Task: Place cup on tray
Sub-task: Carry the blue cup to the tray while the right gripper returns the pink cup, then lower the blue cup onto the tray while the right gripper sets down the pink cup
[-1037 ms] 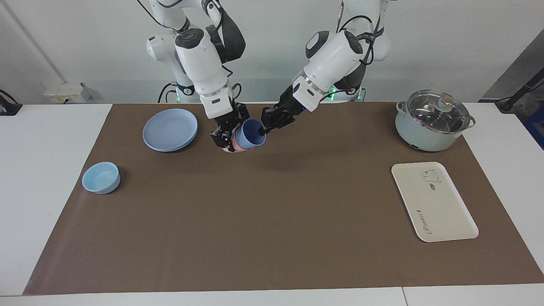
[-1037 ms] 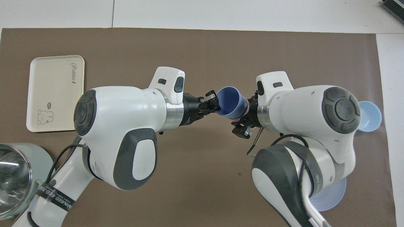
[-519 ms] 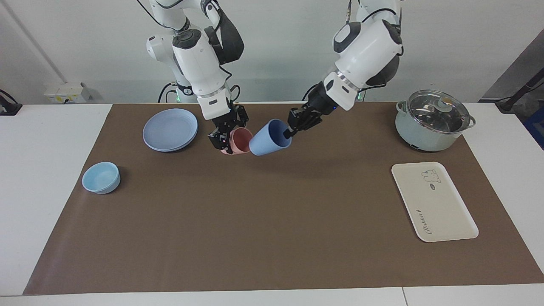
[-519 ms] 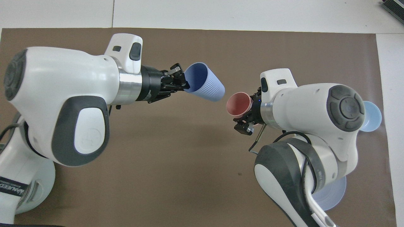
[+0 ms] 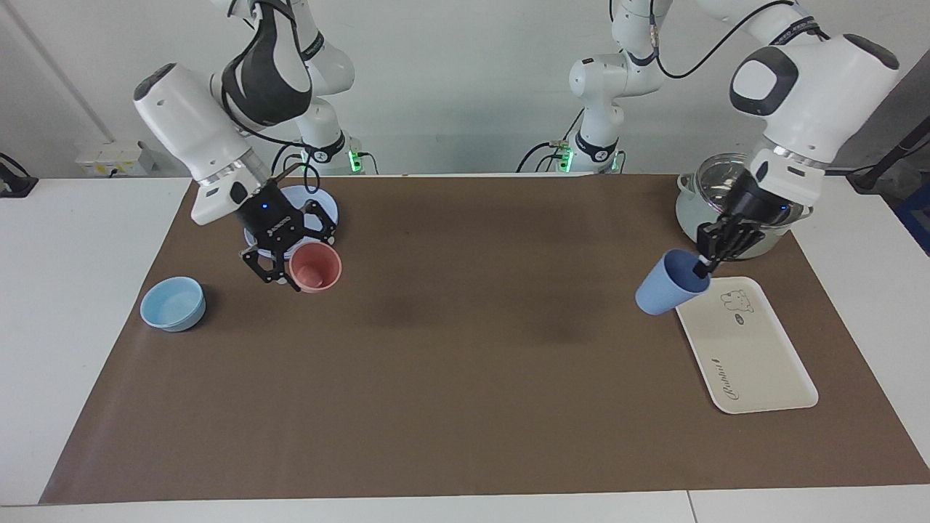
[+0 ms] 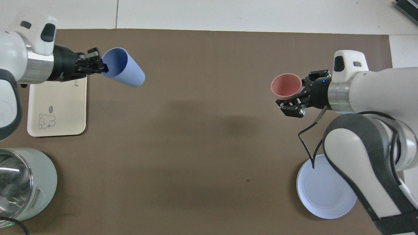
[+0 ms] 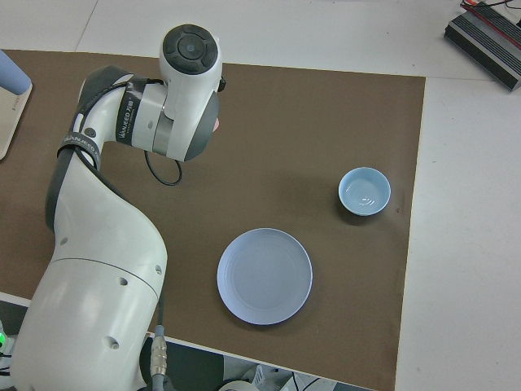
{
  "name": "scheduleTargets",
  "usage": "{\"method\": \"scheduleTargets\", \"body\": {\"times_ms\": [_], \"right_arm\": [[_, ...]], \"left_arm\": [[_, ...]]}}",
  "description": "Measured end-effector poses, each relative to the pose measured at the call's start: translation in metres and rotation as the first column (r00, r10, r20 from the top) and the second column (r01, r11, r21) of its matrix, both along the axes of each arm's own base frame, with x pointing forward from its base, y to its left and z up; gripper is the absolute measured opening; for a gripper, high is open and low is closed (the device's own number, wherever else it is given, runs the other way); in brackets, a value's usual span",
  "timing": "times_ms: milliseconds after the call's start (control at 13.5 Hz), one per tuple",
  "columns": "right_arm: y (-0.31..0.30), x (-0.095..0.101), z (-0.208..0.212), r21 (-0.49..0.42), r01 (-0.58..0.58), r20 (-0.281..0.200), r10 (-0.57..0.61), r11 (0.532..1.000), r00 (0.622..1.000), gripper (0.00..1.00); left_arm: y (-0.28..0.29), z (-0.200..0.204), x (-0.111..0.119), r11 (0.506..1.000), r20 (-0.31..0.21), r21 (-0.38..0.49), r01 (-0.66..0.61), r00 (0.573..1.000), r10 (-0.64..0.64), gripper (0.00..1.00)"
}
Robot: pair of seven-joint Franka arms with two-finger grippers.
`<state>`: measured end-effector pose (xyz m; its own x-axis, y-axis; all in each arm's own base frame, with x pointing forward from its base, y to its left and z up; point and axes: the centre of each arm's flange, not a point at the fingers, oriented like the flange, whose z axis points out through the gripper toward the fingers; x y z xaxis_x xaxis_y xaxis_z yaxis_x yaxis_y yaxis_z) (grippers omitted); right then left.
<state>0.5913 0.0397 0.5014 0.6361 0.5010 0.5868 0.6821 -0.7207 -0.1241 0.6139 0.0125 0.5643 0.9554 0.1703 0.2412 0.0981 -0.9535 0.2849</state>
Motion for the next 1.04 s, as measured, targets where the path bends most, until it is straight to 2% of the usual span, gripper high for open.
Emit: {"method": "scheduleTargets", "body": {"times_ms": [222, 370, 667, 889, 1037], "right_arm": [[-0.03, 0.015, -0.049, 0.159, 0.022, 0.078, -0.034, 0.987, 0.996, 0.83], [-0.063, 0.015, -0.081, 0.222, 0.057, 0.098, -0.08, 0.973, 0.992, 0.83], [-0.116, 0.003, -0.115, 0.225, 0.024, 0.159, -0.061, 0.974, 0.985, 0.83], [-0.133, -0.009, -0.146, 0.208, -0.011, 0.197, -0.031, 0.978, 0.98, 0.83], [-0.141, -0.014, -0.17, 0.206, -0.028, 0.236, -0.022, 0.978, 0.971, 0.83]], "left_arm": [[0.09, -0.027, -0.017, 0.993, 0.025, 0.076, 0.085, 0.996, -0.087, 0.05], [0.122, -0.052, -0.027, 0.992, 0.039, 0.104, 0.071, 0.996, -0.075, 0.05], [0.138, -0.103, -0.031, 0.989, 0.077, 0.145, 0.034, 0.996, -0.045, 0.05], [0.149, -0.134, -0.025, 0.985, 0.112, 0.17, -0.001, 0.994, -0.018, 0.05], [0.153, -0.149, -0.021, 0.984, 0.117, 0.175, -0.012, 0.993, -0.009, 0.05]]}}
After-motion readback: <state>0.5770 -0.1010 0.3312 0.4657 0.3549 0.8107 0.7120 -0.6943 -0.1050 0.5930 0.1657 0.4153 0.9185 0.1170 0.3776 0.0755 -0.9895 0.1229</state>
